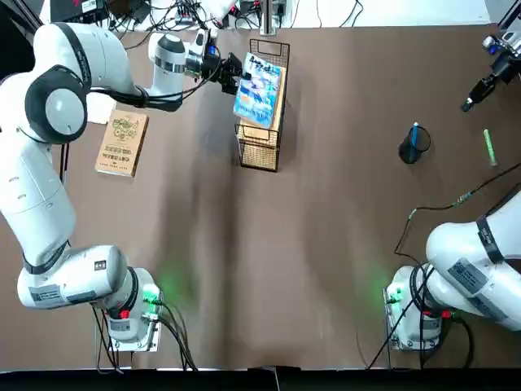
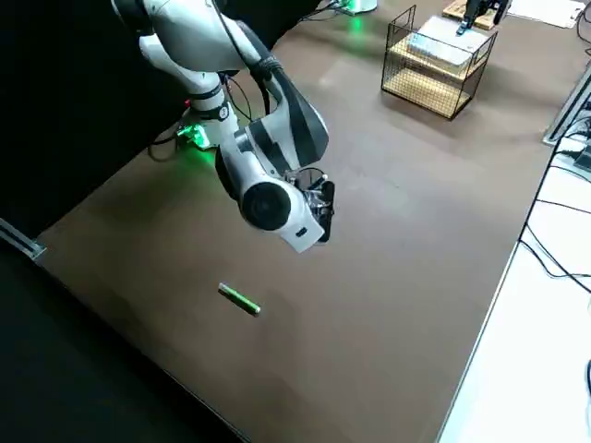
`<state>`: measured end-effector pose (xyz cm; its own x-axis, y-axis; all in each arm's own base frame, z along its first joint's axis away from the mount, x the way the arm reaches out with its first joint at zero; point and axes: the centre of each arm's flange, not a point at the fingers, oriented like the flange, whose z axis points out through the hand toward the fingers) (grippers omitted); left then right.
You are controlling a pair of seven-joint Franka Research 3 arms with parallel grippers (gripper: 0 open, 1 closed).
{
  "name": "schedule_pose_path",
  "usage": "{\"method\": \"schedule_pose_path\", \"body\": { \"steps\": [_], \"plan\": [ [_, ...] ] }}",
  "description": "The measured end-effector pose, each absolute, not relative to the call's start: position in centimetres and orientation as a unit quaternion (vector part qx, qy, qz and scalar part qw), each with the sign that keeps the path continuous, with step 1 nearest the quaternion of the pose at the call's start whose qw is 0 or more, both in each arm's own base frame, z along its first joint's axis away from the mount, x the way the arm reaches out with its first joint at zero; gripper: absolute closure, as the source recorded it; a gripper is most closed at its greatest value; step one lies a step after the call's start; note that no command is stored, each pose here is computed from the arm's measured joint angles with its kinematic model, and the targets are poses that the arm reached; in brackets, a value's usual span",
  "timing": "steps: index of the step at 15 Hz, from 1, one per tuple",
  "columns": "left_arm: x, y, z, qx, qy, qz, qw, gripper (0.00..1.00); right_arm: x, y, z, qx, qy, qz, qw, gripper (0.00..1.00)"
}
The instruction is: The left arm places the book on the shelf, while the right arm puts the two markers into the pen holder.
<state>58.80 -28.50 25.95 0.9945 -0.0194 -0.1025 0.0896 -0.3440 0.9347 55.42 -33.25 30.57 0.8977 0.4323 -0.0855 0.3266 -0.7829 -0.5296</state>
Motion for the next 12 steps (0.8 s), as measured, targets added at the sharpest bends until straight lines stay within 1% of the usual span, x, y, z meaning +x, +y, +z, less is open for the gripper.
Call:
{"method": "schedule_pose_path", "body": {
  "steps": [3, 7, 8, 10, 11, 12],
  "plan": [
    [58.3, -29.2, 25.5, 0.824, 0.022, -0.046, 0.564, 0.33, 55.1, -36.2, 30.6, -0.956, -0.202, 0.115, 0.179, 0.69],
    [58.4, -29.2, 25.7, 0.824, 0.022, -0.044, 0.564, 0.28, 54.2, -40.2, 30.9, -0.969, -0.195, 0.117, 0.101, 0.69],
    [58.5, -29.1, 25.8, 0.824, 0.022, -0.043, 0.565, 0.24, 54.1, -40.7, 31.1, -0.969, -0.197, 0.122, 0.087, 0.69],
    [58.7, -28.8, 25.8, 0.824, 0.024, -0.041, 0.565, 0.21, 53.8, -41.4, 31.2, -0.968, -0.198, 0.145, 0.057, 0.69],
    [58.9, -28.6, 25.9, 0.825, 0.024, -0.039, 0.564, 0.15, 53.6, -41.7, 31.3, -0.967, -0.195, 0.159, 0.040, 0.69],
    [59.1, -28.1, 25.9, 0.827, 0.027, -0.034, 0.561, 0.15, 53.6, -42.0, 31.3, -0.967, -0.192, 0.166, 0.027, 0.69]
  ]
}}
